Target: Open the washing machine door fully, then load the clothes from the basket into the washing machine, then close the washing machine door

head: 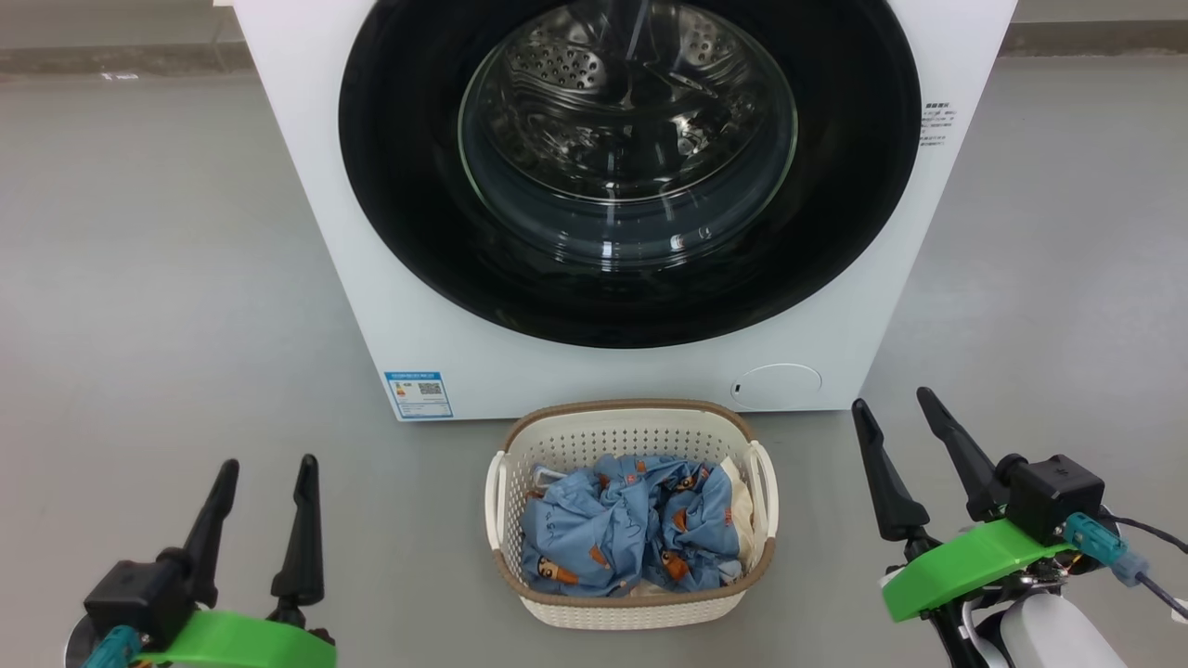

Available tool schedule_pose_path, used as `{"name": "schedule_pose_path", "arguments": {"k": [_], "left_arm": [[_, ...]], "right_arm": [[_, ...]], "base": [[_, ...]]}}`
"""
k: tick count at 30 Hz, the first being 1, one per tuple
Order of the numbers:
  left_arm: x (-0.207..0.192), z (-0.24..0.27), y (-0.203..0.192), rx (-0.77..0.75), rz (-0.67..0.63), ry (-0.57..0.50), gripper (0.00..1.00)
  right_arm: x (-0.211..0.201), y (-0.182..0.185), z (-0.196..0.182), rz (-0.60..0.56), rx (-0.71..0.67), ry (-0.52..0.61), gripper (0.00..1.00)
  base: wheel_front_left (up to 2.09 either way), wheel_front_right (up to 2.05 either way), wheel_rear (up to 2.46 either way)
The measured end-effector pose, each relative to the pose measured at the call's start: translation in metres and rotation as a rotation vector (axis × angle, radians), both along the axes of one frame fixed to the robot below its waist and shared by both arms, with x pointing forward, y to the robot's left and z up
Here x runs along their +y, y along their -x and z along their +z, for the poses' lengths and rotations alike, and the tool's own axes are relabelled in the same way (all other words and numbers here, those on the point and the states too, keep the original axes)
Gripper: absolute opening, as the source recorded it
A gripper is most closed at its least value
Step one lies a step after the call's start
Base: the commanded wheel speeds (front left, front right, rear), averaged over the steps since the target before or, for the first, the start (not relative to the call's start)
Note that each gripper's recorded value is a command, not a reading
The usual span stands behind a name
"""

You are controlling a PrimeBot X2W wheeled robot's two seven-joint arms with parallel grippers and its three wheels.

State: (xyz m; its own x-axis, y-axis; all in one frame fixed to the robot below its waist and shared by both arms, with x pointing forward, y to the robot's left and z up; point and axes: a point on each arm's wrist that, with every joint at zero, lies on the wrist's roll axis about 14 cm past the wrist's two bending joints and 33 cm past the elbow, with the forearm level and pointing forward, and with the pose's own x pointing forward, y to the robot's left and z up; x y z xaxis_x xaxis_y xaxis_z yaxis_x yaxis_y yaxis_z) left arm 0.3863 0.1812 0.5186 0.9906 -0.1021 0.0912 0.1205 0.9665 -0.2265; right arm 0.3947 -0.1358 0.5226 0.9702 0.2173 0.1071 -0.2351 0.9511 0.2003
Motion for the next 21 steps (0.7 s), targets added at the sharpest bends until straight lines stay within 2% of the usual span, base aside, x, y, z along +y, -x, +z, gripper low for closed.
{"name": "schedule_pose_path", "arguments": {"k": [5, 21], "left_arm": [[-0.0022, 0.0012, 0.0005, -0.012, -0.011, -0.041, 1.00], [-0.0009, 0.0009, 0.0002, -0.015, -0.009, -0.040, 1.00]], "right_arm": [[0.0035, 0.0011, 0.0010, 0.012, -0.015, 0.038, 1.00], [0.0042, 0.0002, -0.0005, 0.014, -0.011, 0.038, 1.00]], "base": [[0.00, 0.00, 0.00], [0.00, 0.00, 0.00]]}}
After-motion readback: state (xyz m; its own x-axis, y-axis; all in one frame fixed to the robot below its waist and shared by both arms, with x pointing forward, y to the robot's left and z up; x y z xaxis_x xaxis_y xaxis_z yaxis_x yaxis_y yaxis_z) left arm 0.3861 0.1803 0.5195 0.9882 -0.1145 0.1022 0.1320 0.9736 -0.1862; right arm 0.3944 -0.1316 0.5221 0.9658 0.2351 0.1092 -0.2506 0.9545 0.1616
